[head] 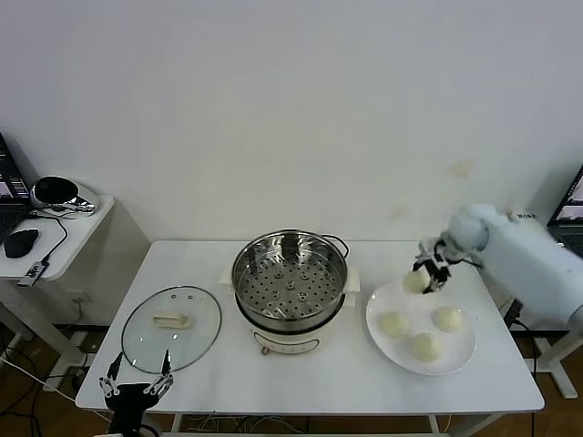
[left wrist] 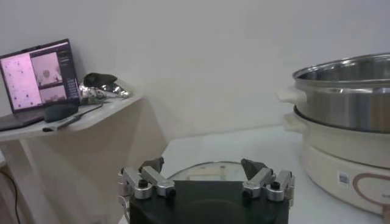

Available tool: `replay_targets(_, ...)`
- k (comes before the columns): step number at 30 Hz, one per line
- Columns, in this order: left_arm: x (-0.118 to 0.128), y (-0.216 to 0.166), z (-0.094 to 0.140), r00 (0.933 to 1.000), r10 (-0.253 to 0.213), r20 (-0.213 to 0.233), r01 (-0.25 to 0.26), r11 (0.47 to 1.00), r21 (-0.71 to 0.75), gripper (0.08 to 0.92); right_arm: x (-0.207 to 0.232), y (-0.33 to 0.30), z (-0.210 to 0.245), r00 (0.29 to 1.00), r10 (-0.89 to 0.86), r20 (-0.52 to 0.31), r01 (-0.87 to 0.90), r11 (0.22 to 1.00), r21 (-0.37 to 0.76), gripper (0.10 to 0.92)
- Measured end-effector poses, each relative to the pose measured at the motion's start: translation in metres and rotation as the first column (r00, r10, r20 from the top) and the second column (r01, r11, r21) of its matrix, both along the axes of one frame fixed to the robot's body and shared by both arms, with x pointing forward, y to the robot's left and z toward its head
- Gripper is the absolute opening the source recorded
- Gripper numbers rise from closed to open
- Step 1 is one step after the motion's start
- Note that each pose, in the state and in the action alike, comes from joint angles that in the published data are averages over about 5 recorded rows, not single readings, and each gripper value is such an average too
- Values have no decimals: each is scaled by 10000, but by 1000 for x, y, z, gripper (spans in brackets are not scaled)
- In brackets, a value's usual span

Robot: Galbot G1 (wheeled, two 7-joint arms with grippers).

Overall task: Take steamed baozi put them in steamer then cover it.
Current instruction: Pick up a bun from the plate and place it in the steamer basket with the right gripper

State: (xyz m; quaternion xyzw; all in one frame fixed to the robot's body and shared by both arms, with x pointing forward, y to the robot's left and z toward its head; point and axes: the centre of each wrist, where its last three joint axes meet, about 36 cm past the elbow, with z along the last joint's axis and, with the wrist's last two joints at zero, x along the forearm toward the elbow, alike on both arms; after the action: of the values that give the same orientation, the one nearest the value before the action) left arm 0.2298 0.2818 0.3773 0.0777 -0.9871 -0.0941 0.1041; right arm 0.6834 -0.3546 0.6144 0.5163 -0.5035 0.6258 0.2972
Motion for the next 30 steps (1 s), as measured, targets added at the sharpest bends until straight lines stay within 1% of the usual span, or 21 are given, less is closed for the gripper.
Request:
replay_targets(6,2,2,0,10000,20,48,-19,10000,-6,823,7,35,57,9896,1273,670,-1303,9906,417,619)
replay_targets(11,5,6,0,9999,110,98,-110,9999,18,823,12,80,80,9623,2550,945,-2607,9640,532,621)
replay_targets(18,8,11,2,9995,266,183,-267,9996,16,823,19,158,80,8773,4717,885,-4757,8792,286,628)
replay_targets(24,9,13,3,9992,350,210,-351,9994,47,823,23,215,69,7719,6302,839,-6314,7753,-137,628)
replay_targets(30,8,14,5,9988,419,242,-421,9991,86,823,27,258,48,6636,7446,729,-7418,6675,-654,628)
